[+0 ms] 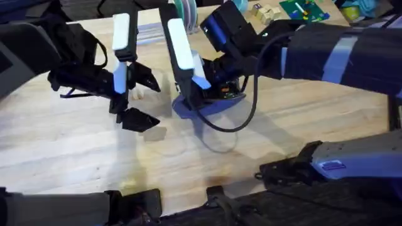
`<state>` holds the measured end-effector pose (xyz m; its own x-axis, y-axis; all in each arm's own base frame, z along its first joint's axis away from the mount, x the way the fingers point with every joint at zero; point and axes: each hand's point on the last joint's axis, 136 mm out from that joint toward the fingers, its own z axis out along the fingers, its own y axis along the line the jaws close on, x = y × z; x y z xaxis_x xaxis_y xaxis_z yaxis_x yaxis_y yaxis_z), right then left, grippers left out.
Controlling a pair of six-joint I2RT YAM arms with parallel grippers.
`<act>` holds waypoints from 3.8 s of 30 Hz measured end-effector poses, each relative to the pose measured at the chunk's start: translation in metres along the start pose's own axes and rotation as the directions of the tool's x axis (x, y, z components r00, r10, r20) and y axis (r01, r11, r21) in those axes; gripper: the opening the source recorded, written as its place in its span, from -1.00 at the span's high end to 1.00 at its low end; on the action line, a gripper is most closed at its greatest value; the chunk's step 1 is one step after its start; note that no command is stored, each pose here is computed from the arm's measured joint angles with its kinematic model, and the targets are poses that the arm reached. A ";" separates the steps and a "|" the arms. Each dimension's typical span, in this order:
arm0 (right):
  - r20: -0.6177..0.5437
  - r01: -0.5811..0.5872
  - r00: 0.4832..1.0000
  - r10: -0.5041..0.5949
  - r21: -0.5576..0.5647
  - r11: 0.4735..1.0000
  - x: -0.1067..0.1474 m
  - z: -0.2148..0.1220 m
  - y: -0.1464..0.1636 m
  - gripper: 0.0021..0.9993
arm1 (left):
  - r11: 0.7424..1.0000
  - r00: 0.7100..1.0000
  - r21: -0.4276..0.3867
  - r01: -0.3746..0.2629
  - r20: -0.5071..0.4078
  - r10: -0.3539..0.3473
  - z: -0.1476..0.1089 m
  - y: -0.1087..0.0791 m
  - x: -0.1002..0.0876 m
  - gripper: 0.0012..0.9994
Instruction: Unzip the bag, pick up the pens from the table one at a time and place them inside, then zip the bag closed.
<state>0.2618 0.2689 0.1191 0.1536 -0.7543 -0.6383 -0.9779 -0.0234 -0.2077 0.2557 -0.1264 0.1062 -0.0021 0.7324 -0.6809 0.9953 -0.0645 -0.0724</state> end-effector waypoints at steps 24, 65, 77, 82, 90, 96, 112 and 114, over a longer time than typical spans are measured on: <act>0.019 0.029 0.999 -0.030 0.056 0.998 -0.012 -0.022 -0.002 0.94 | 1.000 0.997 -0.008 -0.005 0.078 0.005 -0.001 0.002 -0.013 -0.99; 0.018 0.016 1.000 -0.018 0.083 0.996 -0.010 -0.033 -0.006 0.94 | 0.991 0.955 0.079 -0.111 0.283 0.085 0.048 0.007 -0.057 0.92; 0.026 -0.174 0.985 0.173 0.055 0.983 0.028 -0.065 -0.009 0.94 | 0.989 0.943 0.084 -0.123 0.322 0.090 0.048 0.005 -0.067 0.92; 0.020 -0.263 0.965 0.263 0.046 0.964 0.046 -0.077 -0.009 0.94 | 0.988 0.939 0.085 -0.128 0.331 0.093 0.049 0.005 -0.069 0.92; 0.015 -0.417 0.909 0.418 0.073 0.906 0.081 -0.099 -0.014 0.94 | 0.987 0.934 0.085 -0.136 0.344 0.099 0.049 0.004 -0.073 0.92; -0.023 -0.525 0.845 0.534 0.153 0.837 0.120 -0.121 -0.020 0.94 | 0.988 0.936 0.087 -0.131 0.338 0.094 0.049 0.004 -0.072 0.92; -0.115 -0.724 0.636 0.763 0.254 0.641 0.226 -0.133 -0.020 0.94 | 0.989 0.954 0.092 -0.118 0.286 0.088 0.051 0.005 -0.061 0.91; -0.120 -0.726 0.628 0.769 0.266 0.634 0.231 -0.135 -0.020 0.94 | 0.989 0.955 0.091 -0.117 0.283 0.088 0.051 0.005 -0.060 0.91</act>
<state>0.2979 0.0067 0.0760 -0.6726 -0.5700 -0.4718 -0.6940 0.7073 0.1348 0.2559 -0.2050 0.1095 0.0577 0.5025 -0.8627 0.9757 -0.2112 -0.0577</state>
